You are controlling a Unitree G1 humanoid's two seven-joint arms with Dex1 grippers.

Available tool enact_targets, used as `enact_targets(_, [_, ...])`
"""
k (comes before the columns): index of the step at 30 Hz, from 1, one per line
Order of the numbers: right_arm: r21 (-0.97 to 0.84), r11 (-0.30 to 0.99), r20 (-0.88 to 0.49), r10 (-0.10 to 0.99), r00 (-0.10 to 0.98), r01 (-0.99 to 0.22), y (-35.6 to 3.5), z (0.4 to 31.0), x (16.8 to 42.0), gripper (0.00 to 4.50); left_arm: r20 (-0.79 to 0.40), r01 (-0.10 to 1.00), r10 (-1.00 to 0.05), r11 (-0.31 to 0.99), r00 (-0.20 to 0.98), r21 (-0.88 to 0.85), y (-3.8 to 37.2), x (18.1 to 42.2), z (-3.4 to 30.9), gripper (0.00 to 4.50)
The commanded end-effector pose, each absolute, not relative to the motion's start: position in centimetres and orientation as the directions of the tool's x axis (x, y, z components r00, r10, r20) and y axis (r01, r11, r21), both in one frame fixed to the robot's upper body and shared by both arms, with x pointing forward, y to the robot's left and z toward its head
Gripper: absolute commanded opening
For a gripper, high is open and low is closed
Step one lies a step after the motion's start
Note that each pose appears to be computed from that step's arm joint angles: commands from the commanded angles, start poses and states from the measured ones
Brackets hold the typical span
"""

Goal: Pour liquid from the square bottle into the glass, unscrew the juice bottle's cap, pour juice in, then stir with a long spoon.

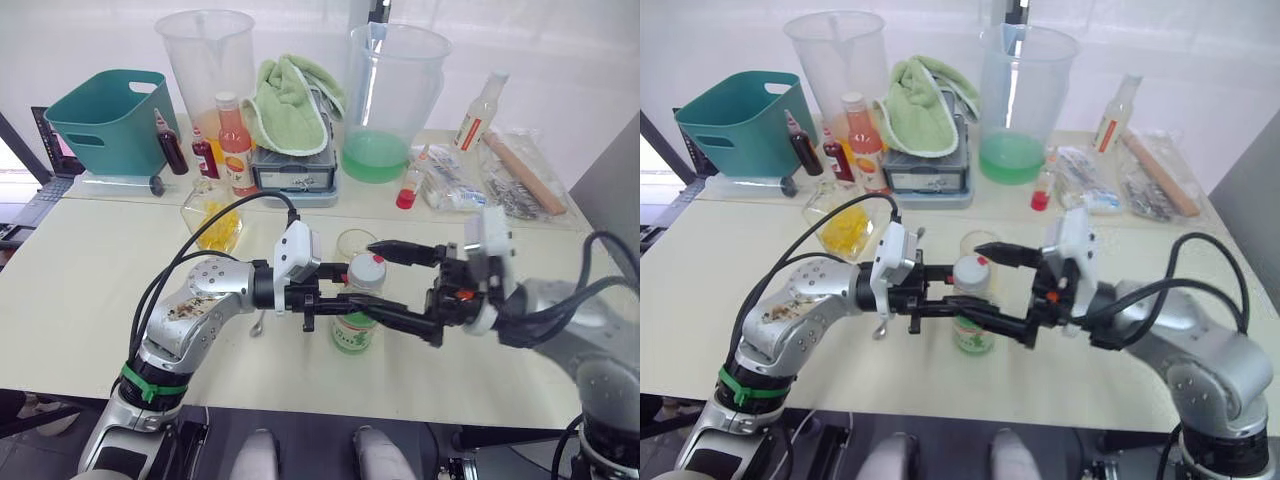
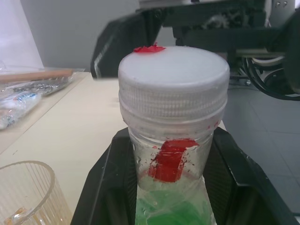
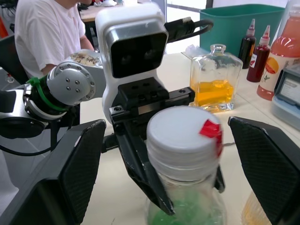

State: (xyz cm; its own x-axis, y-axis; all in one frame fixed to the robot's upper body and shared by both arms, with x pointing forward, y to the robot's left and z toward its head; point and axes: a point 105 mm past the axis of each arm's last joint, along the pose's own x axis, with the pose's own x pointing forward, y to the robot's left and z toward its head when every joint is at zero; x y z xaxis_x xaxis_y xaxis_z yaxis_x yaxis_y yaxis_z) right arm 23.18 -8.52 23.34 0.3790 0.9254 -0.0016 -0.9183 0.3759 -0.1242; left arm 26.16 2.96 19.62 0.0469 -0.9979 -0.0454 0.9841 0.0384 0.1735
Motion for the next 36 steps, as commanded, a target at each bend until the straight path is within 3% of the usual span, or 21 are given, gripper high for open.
enact_targets(1, [-0.184,0.422,0.028,0.905,0.424,-0.888,-8.3,24.2,23.4,4.44,-0.078,0.992,-0.997,-0.021,-0.011,0.123,2.4,25.5,18.4,1.46])
enact_targets(3, [-0.188,0.432,0.035,0.901,0.433,-0.882,-8.3,24.3,23.5,4.44,-0.079,0.992,-0.997,-0.019,-0.009,0.123,2.4,25.6,18.4,1.46])
enact_targets(6, [-0.197,0.433,0.042,0.900,0.434,-0.880,-8.3,24.4,23.6,3.69,-0.080,0.992,-0.997,-0.016,-0.006,0.123,2.4,25.7,18.5,1.46])
enact_targets(11, [-0.199,0.375,0.023,0.926,0.378,-0.906,-8.1,24.4,23.5,1.97,-0.079,0.993,-0.997,-0.008,0.002,0.121,2.4,25.9,18.5,1.46])
enact_targets(13, [-0.199,0.324,-0.004,0.943,0.332,-0.925,-8.1,24.2,23.4,1.73,-0.078,0.993,-0.997,-0.002,0.008,0.120,2.5,26.0,18.6,1.46])
enact_targets(21, [-0.251,0.050,-0.146,0.985,0.089,-0.967,-8.3,23.2,24.6,1.73,-0.076,0.993,-0.997,0.020,0.029,0.112,2.5,26.1,18.5,1.46])
enact_targets(26, [-0.213,-0.173,-0.224,0.967,-0.124,-0.962,-8.5,23.9,25.5,1.73,-0.089,0.992,-0.994,0.048,0.059,0.118,3.0,26.0,18.3,1.46])
enact_targets(29, [-0.220,-0.255,-0.262,0.945,-0.194,-0.942,-8.4,25.1,26.3,1.73,-0.088,0.991,-0.993,0.062,0.073,0.117,3.2,26.0,18.2,1.46])
enact_targets(31, [-0.225,-0.262,-0.278,0.940,-0.196,-0.938,-8.4,25.4,26.7,2.76,-0.086,0.990,-0.993,0.076,0.087,0.121,3.3,26.1,18.2,1.46])
enact_targets(36, [-0.229,-0.211,-0.237,0.959,-0.156,-0.950,-8.9,26.3,27.1,4.41,-0.082,0.989,-0.993,0.076,0.087,0.124,3.3,26.0,18.2,1.46])
